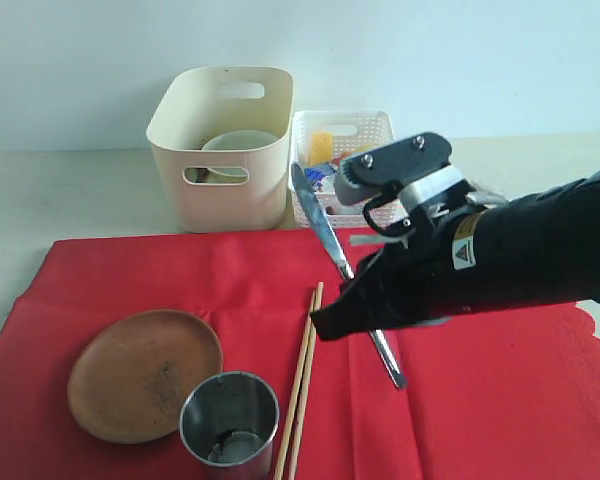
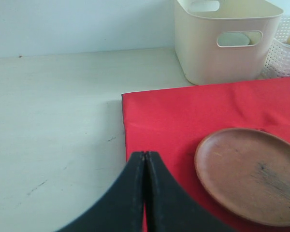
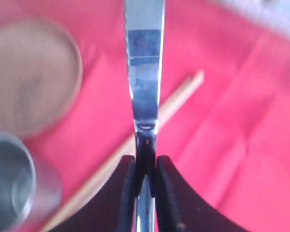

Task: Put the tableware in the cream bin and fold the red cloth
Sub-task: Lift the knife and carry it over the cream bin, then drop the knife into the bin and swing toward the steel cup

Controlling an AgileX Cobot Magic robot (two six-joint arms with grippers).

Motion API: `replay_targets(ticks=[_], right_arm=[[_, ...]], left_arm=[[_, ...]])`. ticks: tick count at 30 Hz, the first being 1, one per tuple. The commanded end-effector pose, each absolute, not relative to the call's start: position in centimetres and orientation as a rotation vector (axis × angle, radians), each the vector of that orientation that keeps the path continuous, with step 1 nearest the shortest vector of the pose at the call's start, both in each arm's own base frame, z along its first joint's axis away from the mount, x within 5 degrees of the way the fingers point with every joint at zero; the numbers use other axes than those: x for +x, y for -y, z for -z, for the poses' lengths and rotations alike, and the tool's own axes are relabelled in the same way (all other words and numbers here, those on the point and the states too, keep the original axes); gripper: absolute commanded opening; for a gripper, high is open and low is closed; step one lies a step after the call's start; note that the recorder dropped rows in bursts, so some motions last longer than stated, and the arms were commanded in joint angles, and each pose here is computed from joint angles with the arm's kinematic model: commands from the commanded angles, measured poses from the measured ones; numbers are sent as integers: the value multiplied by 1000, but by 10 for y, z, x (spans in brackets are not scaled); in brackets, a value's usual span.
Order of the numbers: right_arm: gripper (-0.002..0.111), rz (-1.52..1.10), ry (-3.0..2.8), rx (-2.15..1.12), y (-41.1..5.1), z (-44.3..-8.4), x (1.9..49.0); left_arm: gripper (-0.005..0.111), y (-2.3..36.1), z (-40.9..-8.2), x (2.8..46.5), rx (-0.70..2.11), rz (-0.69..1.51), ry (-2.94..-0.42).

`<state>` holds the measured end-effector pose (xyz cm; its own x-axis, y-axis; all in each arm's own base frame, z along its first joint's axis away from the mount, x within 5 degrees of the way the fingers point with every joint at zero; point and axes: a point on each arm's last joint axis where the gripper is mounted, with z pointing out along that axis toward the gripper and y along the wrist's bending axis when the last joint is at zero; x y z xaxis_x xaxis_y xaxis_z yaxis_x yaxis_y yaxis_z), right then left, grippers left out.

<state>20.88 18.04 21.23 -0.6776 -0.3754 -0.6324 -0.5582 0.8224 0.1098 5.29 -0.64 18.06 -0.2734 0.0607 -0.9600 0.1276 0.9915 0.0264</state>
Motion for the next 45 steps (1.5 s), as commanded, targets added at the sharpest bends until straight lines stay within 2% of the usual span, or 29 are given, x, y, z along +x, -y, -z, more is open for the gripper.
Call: replay_targets(ticks=[1,11,18,23,30,39,42,45], right_arm=[[0,-494,-2122,-600,-191,-232,222],[0,-575,-1685,-511,-225,-260,265],[0,-463,-1546,-610,-271,-262,322],[0,-362,-1486,-620,-288,-257,366],[0,-338,-1567,-495,-283,-231,411],[0,-305,-1655,-511,-282,-185,429],[7,-303,-1698,-535,-286,-173,433],[23,-293,-1735,-572,-289,-169,434]], left_arm=[[0,6,-181,53,125,73,-1835],[0,6,-181,53,125,72,-1835],[0,6,-181,53,125,72,-1835],[0,6,-181,53,125,72,-1835],[0,6,-181,53,125,72,-1835],[0,6,-181,53,125,72,-1835],[0,6,-181,53,125,72,-1835],[0,6,-181,53,125,72,-1835]])
